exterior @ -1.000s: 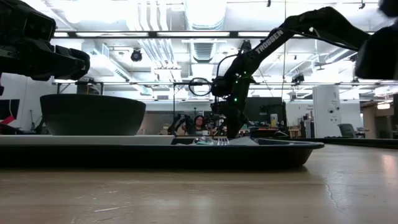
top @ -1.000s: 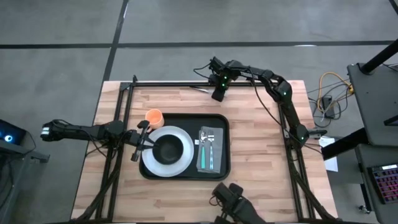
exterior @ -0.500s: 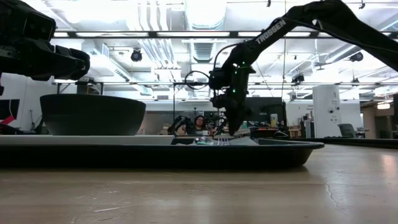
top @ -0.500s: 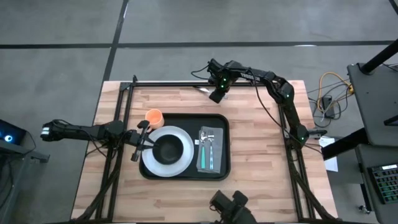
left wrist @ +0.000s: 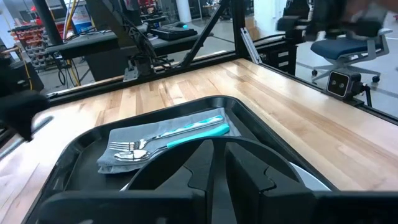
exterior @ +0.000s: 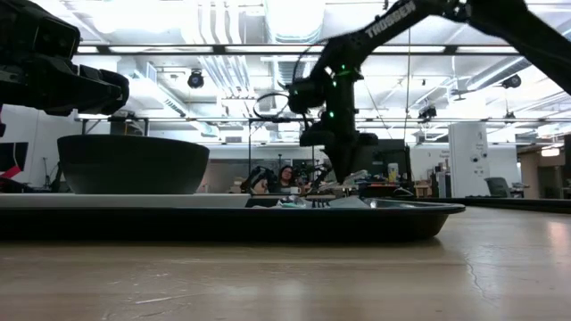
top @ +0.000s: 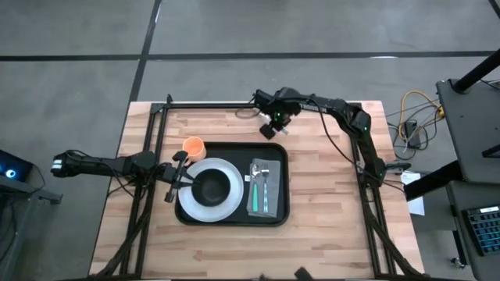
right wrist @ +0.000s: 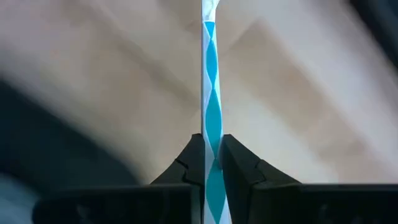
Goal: Set up tray
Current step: Put the white knife to the right of the white fork on the gray napkin on the black tray
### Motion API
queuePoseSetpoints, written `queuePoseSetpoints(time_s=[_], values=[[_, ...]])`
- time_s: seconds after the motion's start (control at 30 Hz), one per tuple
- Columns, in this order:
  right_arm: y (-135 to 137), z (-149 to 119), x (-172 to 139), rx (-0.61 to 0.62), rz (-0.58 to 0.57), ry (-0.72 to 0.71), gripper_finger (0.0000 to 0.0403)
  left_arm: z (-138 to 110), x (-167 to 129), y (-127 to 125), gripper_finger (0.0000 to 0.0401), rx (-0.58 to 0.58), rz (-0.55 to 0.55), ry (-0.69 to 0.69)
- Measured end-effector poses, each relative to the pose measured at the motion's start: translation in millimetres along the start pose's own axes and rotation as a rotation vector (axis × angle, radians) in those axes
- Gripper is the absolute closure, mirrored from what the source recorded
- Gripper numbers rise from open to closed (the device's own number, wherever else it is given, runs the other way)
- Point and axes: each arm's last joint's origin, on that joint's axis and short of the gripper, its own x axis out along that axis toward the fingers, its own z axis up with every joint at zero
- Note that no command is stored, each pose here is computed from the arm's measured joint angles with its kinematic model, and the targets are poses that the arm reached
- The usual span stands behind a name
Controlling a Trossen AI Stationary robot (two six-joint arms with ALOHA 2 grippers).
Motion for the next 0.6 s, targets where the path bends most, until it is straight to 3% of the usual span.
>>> queuePoseSetpoints(time_s=[0.3, 0.6], values=[[57.2, -53.7, -34.1, 0.127, 0.004, -0.052, 0.0386, 0.0, 0.0, 0.0, 0.0379, 0.0, 0.0, 0.0], [108.0, -127.8, -53.4, 0.333, 0.011, -0.082, 0.0386, 0.1, 0.0, 0.0, 0.0379, 0.0, 0.0, -0.001]])
